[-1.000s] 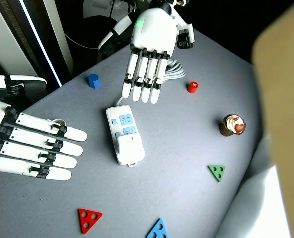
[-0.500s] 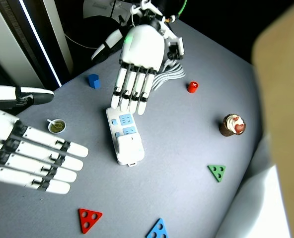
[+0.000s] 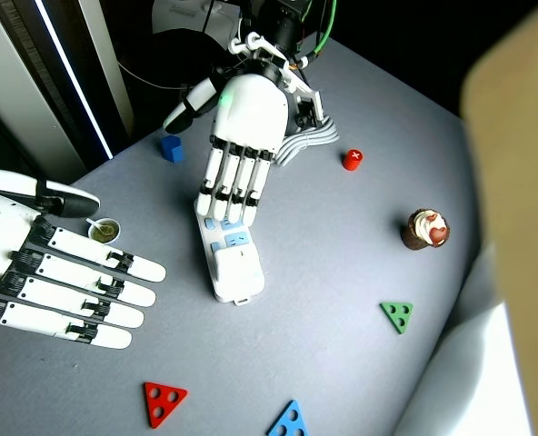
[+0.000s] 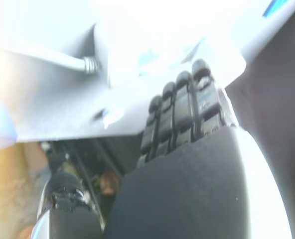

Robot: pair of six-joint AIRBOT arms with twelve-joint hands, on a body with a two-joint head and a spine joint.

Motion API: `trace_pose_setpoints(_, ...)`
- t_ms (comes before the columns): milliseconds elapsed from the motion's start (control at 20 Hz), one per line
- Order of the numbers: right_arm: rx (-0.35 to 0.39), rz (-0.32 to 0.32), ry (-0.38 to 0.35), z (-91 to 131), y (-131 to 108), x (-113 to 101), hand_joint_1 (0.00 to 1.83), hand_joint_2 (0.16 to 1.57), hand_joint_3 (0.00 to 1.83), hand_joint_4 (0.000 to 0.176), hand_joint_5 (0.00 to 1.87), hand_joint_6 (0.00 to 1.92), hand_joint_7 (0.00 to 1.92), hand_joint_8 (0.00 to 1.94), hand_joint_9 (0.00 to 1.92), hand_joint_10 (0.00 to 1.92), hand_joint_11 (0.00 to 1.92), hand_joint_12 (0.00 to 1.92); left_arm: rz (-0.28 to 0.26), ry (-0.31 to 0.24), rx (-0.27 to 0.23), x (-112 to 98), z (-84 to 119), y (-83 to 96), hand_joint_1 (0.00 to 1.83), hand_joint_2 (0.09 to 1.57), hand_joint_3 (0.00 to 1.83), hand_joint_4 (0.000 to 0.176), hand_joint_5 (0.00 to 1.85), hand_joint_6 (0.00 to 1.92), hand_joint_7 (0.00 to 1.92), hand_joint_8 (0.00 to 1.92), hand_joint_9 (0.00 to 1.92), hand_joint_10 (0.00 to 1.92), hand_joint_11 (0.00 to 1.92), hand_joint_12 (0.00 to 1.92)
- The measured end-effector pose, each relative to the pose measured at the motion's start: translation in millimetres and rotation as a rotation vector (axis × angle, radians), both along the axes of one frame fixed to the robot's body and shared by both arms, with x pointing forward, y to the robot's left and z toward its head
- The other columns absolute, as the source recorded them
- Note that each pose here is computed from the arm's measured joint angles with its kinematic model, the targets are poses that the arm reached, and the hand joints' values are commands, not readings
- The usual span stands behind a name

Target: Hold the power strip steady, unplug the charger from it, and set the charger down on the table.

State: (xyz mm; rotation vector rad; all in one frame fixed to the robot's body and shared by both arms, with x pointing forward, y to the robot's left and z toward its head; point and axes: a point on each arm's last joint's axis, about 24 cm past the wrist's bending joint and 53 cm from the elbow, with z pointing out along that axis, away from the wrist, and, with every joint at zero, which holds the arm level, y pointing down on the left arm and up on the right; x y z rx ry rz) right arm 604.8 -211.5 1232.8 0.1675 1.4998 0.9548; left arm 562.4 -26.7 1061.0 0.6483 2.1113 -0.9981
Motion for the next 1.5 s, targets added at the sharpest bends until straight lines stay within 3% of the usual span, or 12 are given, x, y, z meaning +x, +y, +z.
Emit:
trace_pose_setpoints(400,0.006,-0.001,0.000,0.7,0.5,0.5,0.84,1.04,0.00,0.000,0.18,0.01,0.27,0.01,0.27,0.00,0.26,0.10,0.002,-0.001,0.001,10.3,-6.4,-4.1,0.00,0.96,0.00,0.000,0.05,0.00,0.09,0.01,0.09,0.00,0.03,0.14)
trace_pose_setpoints(800,0.020,0.013,0.007,-3.1,12.6,-0.3,0.83,1.10,0.01,0.000,0.22,0.00,0.26,0.00,0.25,0.00,0.23,0.13,-0.016,0.018,0.006,1.5,-16.0,-10.1,0.00,0.97,0.00,0.000,0.04,0.00,0.07,0.00,0.08,0.00,0.02,0.14)
trace_pose_setpoints(1150,0.073,-0.112,0.065,-16.0,3.2,19.0,0.87,1.09,0.00,0.000,0.21,0.00,0.27,0.00,0.27,0.00,0.25,0.16,-0.017,0.031,0.017,-0.1,-25.2,-9.4,0.00,0.96,0.00,0.000,0.06,0.01,0.09,0.01,0.09,0.01,0.04,0.14)
trace_pose_setpoints(1250,0.087,-0.092,0.079,-19.1,13.7,19.3,0.89,1.07,0.00,0.000,0.25,0.00,0.31,0.00,0.32,0.00,0.19,0.39,-0.017,0.030,0.017,0.0,-25.4,-9.8,0.00,0.96,0.00,0.000,0.05,0.00,0.07,0.00,0.08,0.00,0.02,0.13)
trace_pose_setpoints(1400,0.097,-0.072,0.074,-18.4,26.1,18.2,0.83,1.10,0.00,0.000,0.23,0.00,0.30,0.00,0.30,0.00,0.14,0.49,-0.017,0.032,0.019,-0.2,-26.5,-9.4,0.00,0.96,0.00,0.000,0.05,0.00,0.08,0.00,0.08,0.00,0.03,0.13)
trace_pose_setpoints(1500,0.126,-0.085,0.087,-21.3,34.3,22.5,0.89,1.08,0.00,0.000,0.27,0.01,0.34,0.01,0.34,0.01,0.18,0.52,-0.019,0.031,0.019,-0.5,-26.7,-9.9,0.00,0.96,0.00,0.000,0.05,0.00,0.08,0.00,0.08,0.00,0.03,0.13)
